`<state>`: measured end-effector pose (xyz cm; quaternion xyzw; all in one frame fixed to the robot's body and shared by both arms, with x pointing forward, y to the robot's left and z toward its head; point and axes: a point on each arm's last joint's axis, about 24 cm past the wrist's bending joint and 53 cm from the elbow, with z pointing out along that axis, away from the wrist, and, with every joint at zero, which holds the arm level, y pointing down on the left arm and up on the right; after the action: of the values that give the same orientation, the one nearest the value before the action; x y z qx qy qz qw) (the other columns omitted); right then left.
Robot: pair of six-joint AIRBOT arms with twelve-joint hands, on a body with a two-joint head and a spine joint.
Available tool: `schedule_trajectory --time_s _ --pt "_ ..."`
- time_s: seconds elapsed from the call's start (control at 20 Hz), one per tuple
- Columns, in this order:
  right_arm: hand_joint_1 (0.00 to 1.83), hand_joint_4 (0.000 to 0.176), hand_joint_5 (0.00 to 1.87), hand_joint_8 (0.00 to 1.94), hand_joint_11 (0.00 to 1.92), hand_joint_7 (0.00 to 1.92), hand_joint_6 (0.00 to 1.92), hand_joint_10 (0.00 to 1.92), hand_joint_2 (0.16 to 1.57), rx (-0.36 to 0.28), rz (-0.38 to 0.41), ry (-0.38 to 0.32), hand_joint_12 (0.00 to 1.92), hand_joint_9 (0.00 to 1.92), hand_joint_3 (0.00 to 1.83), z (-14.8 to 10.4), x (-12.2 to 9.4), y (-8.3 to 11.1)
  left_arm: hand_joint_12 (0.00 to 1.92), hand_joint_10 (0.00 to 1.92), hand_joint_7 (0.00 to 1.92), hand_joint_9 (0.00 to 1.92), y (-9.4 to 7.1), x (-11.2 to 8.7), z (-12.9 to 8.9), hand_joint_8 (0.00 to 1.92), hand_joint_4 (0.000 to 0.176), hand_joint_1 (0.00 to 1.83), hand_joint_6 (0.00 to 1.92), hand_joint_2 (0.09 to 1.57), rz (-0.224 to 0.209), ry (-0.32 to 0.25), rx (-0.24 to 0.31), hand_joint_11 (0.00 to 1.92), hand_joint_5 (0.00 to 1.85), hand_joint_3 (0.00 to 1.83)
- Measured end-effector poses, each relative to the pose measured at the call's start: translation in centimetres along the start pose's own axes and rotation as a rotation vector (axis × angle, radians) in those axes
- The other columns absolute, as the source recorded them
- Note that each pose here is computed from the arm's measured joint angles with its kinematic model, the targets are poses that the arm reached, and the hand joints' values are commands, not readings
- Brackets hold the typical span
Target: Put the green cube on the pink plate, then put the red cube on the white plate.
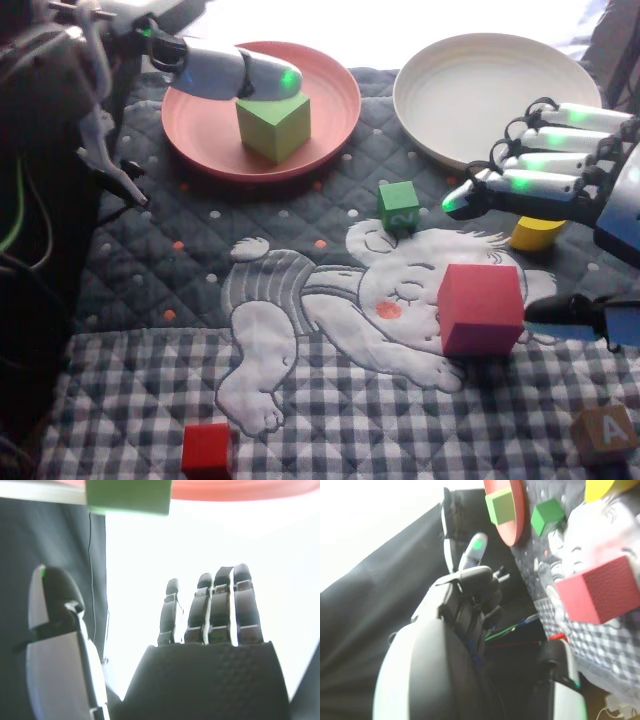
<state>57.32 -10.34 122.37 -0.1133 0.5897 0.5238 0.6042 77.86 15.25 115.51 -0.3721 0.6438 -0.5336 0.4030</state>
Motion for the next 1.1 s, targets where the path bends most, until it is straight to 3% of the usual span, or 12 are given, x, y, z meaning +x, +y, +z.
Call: schedule_trajectory --time_s 0.05,0.2,0.25,0.3,0.35,0.4,0.45,0.55,0.65,0.8,1.0,1.1 --pt "1.0 0.0 0.48 0.27 0.22 0.6 0.37 0.87 0.9 0.003 0.005 0.005 1.55 0.39 0.0 0.1 0.2 -0.1 0.72 0.01 0.06 0.04 -0.6 0.0 -0.5 0.0 0.101 0.44 0.0 0.85 0.003 -0.001 0.023 0.0 0.09 0.0" --pt "1.05 0.0 0.45 0.24 0.13 0.57 0.33 0.85 0.91 0.004 0.032 0.022 1.55 0.34 0.0 0.4 1.2 0.0 0.14 0.0 0.0 0.0 -2.3 0.0 -1.9 0.0 0.137 0.49 0.01 0.9 0.014 -0.006 0.085 0.0 0.04 0.0" --pt "0.81 0.0 0.47 0.22 0.11 0.59 0.31 0.79 0.94 0.006 0.037 0.027 1.47 0.35 0.01 0.5 1.5 0.0 0.03 0.0 0.0 0.0 -2.7 0.1 -2.3 0.0 0.13 0.49 0.01 0.9 0.025 -0.004 0.105 0.0 0.03 0.0" --pt "0.74 0.0 0.47 0.22 0.1 0.59 0.31 0.82 0.94 0.008 0.042 0.034 1.45 0.33 0.0 0.6 1.8 0.0 0.0 0.0 0.0 0.0 -3.3 0.1 -2.9 0.0 0.116 0.49 0.01 0.9 0.027 -0.004 0.125 0.0 0.03 0.0" --pt "0.71 0.0 0.47 0.26 0.09 0.58 0.33 0.9 0.94 0.01 0.045 0.037 1.49 0.3 0.0 0.6 2.0 -0.1 0.02 0.0 0.0 0.0 -3.5 0.2 -3.2 0.0 0.117 0.47 0.01 0.9 0.029 -0.003 0.134 0.03 0.02 0.0" --pt "0.66 0.0 0.44 0.35 0.08 0.54 0.41 1.03 0.93 0.017 0.048 0.044 1.58 0.24 0.0 0.6 2.2 -0.3 0.47 0.0 0.01 0.0 -4.1 0.1 -3.6 0.0 0.136 0.47 0.01 0.88 0.033 -0.006 0.154 0.01 0.02 0.01" --pt "0.66 0.0 0.37 0.53 0.05 0.45 0.57 1.1 0.89 0.023 0.049 0.049 1.66 0.2 0.0 0.6 2.3 -0.5 0.6 0.0 0.02 0.0 -4.7 0.0 -4.0 0.0 0.148 0.48 0.01 0.87 0.039 -0.009 0.174 0.0 0.03 0.0" --pt "0.73 0.0 0.29 0.83 0.05 0.34 0.79 1.21 0.89 0.029 0.048 0.058 1.7 0.18 0.0 0.7 2.6 -0.7 0.52 0.0 0.02 0.0 -5.8 0.0 -4.6 0.0 0.135 0.51 0.0 0.88 0.048 -0.013 0.211 0.0 0.05 0.0" --pt "0.73 0.0 0.26 0.93 0.06 0.31 0.87 1.24 0.93 0.037 0.053 0.064 1.77 0.18 0.0 0.8 2.9 -1.3 0.38 0.0 0.03 0.01 -6.6 0.6 -5.3 0.0 0.131 0.5 0.0 0.88 0.06 -0.001 0.245 0.0 0.06 0.0" --pt "0.84 0.0 0.34 0.67 0.08 0.37 0.66 1.11 0.93 0.068 0.06 0.106 1.63 0.2 0.0 1.1 4.4 -2.3 0.67 0.02 0.09 0.06 -7.2 1.4 -5.9 0.0 0.135 0.49 0.0 0.87 0.073 0.011 0.275 0.0 0.08 0.0" --pt "0.99 0.0 0.45 0.49 0.06 0.45 0.48 0.96 0.91 0.093 0.075 0.135 1.6 0.23 0.0 1.5 5.4 -3.2 0.7 0.01 0.07 0.05 -7.8 1.1 -6.5 0.0 0.149 0.49 0.0 0.88 0.08 0.005 0.299 0.0 0.08 0.0" --pt "1.09 0.0 0.52 0.43 0.09 0.49 0.37 0.89 0.92 0.095 0.08 0.136 1.55 0.26 0.0 1.6 5.7 -3.4 0.72 0.01 0.09 0.05 -8.3 1.3 -6.8 0.0 0.14 0.5 0.0 0.88 0.093 0.011 0.317 0.0 0.08 0.0"
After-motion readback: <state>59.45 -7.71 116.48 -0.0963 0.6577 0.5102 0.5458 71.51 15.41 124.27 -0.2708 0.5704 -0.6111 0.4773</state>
